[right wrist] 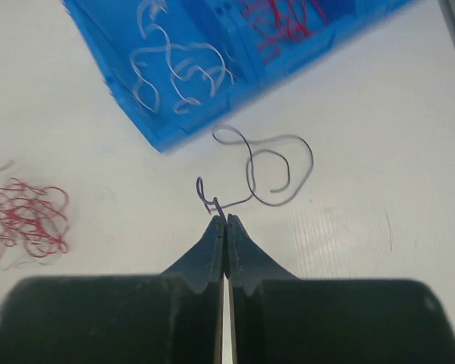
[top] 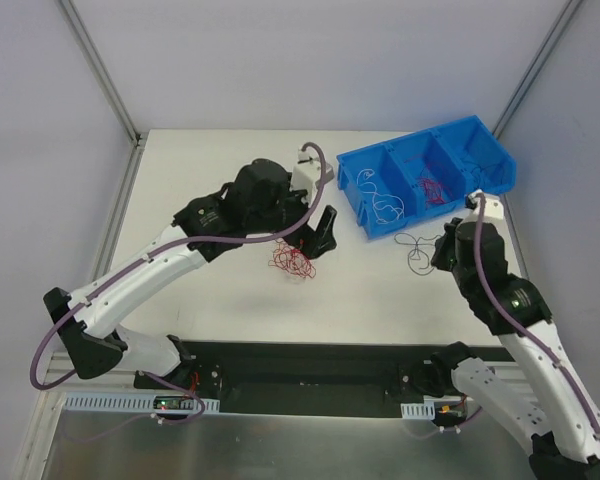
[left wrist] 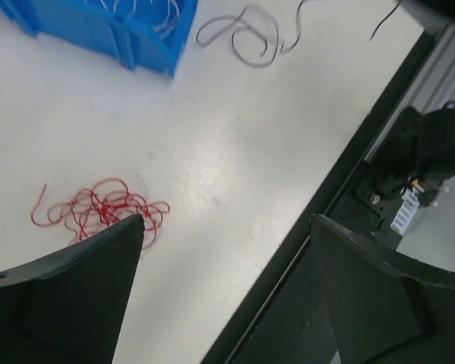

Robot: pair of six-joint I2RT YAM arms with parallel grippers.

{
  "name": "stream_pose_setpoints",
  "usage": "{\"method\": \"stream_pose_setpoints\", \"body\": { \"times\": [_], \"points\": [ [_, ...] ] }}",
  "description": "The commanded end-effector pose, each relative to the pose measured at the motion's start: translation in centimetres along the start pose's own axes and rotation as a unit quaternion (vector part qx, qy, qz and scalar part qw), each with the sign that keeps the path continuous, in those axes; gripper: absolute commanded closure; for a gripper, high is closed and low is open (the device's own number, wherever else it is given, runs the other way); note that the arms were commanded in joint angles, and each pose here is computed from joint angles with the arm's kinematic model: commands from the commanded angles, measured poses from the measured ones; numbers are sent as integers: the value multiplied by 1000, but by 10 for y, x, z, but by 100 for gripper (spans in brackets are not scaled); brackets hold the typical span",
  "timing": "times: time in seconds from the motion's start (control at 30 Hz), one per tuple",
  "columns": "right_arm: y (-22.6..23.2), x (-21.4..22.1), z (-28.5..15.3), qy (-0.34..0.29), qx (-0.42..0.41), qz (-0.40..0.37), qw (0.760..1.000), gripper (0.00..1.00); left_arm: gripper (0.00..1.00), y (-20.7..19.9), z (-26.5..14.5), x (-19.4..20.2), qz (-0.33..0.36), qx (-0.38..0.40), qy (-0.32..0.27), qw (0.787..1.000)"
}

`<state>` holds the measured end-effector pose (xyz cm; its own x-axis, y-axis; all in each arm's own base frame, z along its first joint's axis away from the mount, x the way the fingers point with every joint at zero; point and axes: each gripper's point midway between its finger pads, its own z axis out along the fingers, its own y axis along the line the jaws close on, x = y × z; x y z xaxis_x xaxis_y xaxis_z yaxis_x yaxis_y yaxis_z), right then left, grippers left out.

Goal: Untangle the cables

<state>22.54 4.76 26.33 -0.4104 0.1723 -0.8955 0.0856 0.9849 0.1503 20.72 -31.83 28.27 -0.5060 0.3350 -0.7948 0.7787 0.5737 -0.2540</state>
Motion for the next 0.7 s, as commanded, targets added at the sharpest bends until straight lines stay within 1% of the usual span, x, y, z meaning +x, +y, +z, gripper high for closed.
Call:
{"method": "stream_pose_setpoints", "body": {
  "times": [0.0, 0.1, 0.23, 0.27, 0.33, 0.4, 0.47, 0.5, 0.6, 0.67],
  "points": [
    [-8, 28, 35, 53, 50, 51, 996, 100, 10, 9, -20, -51, 40, -34, -71, 996],
    [-18, 36, 58, 81, 75, 66, 992, 100, 10, 10, -27, -58, 45, -39, -83, 995],
    [-34, 55, 90, 124, 94, 89, 984, 100, 10, 17, -28, -40, 46, -49, -81, 994],
    [-38, 59, 96, 132, 98, 94, 982, 99, 10, 20, -27, -33, 48, -54, -77, 994],
    [-48, 65, 106, 145, 111, 99, 978, 94, 10, 27, -27, -23, 50, -67, -76, 994],
    [-55, 72, 114, 161, 116, 102, 975, 85, 9, 31, -24, -17, 53, -74, -81, 993],
    [-56, 81, 124, 179, 106, 111, 972, 72, 8, 35, -21, -12, 57, -82, -77, 992],
    [-58, 86, 129, 191, 102, 120, 969, 68, 8, 36, -19, -11, 57, -83, -76, 992],
    [-50, 102, 141, 223, 64, 157, 960, 53, 8, 34, -19, -9, 57, -80, -75, 992],
    [-43, 110, 148, 234, 38, 181, 954, 41, 8, 30, -20, -9, 67, -78, -75, 992]
  ]
}}
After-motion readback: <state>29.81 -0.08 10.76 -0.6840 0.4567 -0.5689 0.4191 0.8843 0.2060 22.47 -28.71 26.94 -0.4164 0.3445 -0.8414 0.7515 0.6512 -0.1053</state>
